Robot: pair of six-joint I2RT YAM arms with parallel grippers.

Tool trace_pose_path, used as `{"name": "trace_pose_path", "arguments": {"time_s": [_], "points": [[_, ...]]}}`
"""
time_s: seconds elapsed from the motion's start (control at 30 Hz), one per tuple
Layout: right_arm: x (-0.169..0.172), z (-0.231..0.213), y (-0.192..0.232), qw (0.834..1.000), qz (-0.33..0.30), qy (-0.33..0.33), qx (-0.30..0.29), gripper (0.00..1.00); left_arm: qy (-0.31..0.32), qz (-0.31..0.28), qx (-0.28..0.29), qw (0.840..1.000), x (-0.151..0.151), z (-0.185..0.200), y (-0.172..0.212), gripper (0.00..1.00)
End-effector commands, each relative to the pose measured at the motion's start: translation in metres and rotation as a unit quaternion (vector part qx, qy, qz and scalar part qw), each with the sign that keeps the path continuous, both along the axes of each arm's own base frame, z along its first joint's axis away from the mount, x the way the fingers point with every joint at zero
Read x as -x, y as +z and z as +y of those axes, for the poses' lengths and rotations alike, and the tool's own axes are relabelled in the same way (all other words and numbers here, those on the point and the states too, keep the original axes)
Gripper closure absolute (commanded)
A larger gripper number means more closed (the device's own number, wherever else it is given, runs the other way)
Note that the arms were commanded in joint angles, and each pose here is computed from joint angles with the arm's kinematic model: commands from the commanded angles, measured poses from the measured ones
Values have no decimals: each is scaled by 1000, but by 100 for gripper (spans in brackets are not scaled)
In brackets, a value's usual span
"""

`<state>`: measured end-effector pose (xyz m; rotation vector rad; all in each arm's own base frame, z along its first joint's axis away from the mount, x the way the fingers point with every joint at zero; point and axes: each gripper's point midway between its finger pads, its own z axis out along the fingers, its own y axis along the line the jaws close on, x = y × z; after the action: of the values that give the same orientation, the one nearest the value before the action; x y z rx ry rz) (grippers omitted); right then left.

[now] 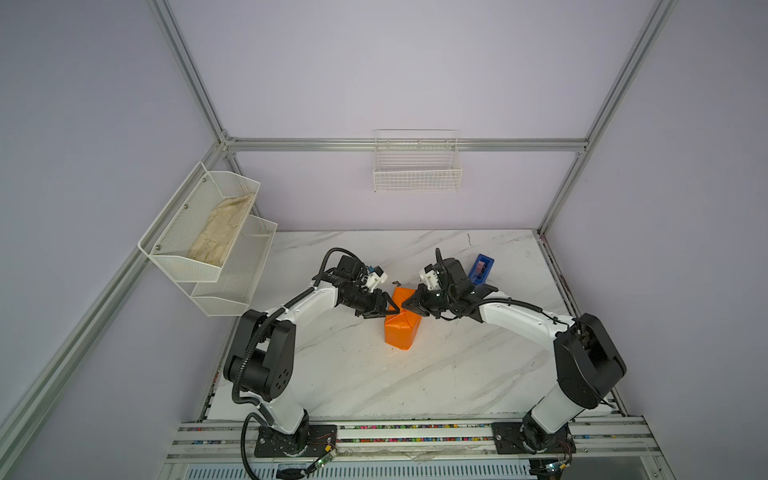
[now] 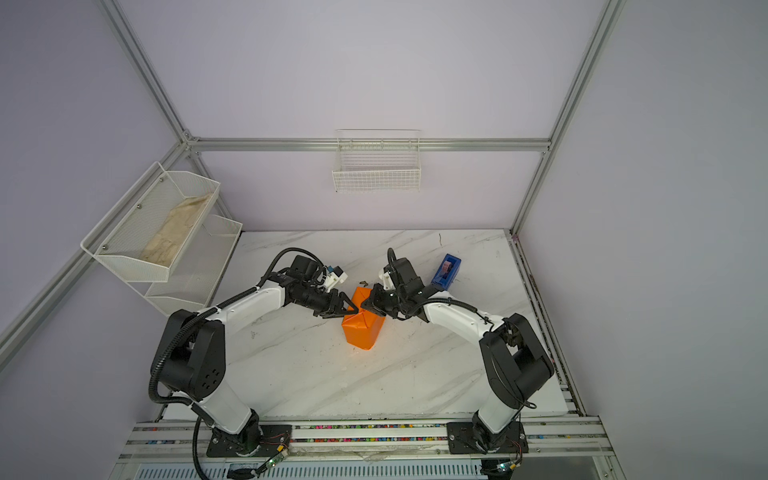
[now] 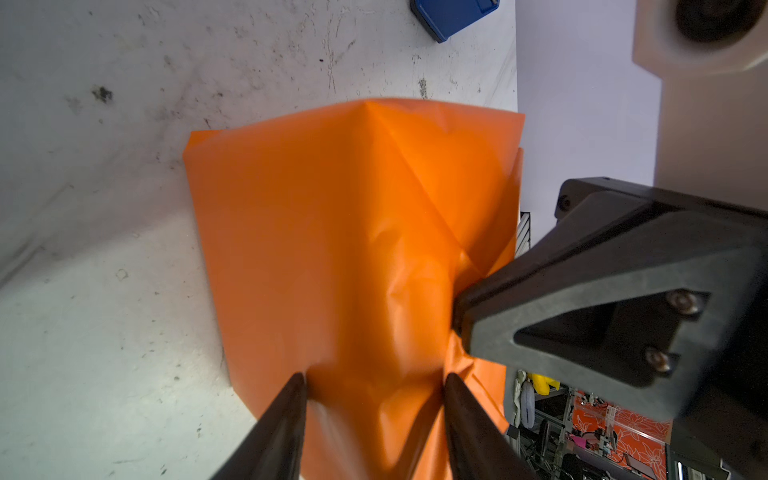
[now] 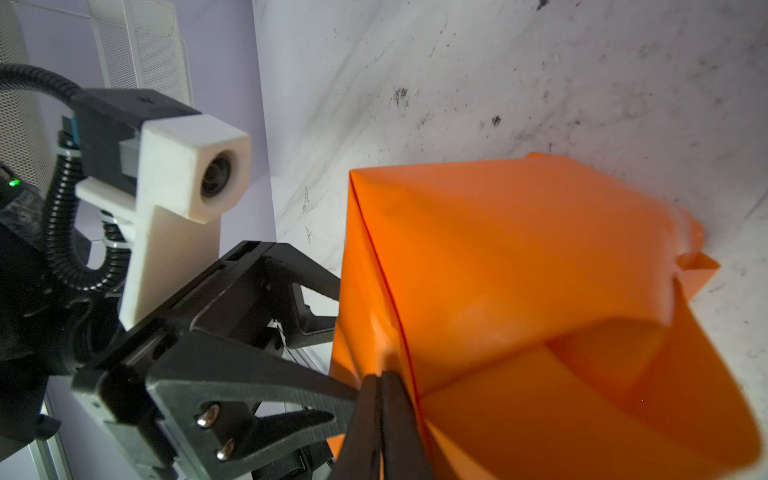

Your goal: Wrap the gift box in paper

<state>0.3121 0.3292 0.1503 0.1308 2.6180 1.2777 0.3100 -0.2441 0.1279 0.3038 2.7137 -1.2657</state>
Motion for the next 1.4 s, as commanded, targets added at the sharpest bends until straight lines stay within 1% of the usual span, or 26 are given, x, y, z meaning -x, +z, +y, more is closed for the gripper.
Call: {"name": "trace_pose_path", "arguments": {"time_s": [0.0,0.13,0.4,0.6,0.63,0.7,0.83,1.1,1.23,1.3,1.37], "points": [[13,-27,-48,995,56,-21,81,92,-4,6,-4,1000,10,-6,11,46],[14,-27,-50,995,57,-20,82,92,1,15,-10,1000,11,-6,3,45],[15,-30,-51,994,58,-22,87,92,-1,41,-32,999,24,2,-23,59],[14,-29,-51,994,57,-20,87,92,-1,45,-40,998,27,4,-28,55],[14,-28,-51,994,57,-19,86,92,2,41,-41,998,24,5,-27,56],[14,-28,-52,994,58,-19,86,93,7,33,-41,999,18,4,-22,61],[15,-29,-54,994,59,-19,89,93,9,19,-16,1000,5,-4,-5,63],[16,-29,-53,994,60,-18,87,92,14,-15,-10,1000,-20,-9,15,54],[15,-28,-52,994,59,-17,87,93,13,-20,-6,1000,-34,-14,21,54],[14,-28,-51,994,57,-17,87,93,9,-18,-5,1000,-35,-14,20,57],[14,-28,-51,994,57,-17,88,93,5,-12,-11,1000,-32,-14,15,64]]}}
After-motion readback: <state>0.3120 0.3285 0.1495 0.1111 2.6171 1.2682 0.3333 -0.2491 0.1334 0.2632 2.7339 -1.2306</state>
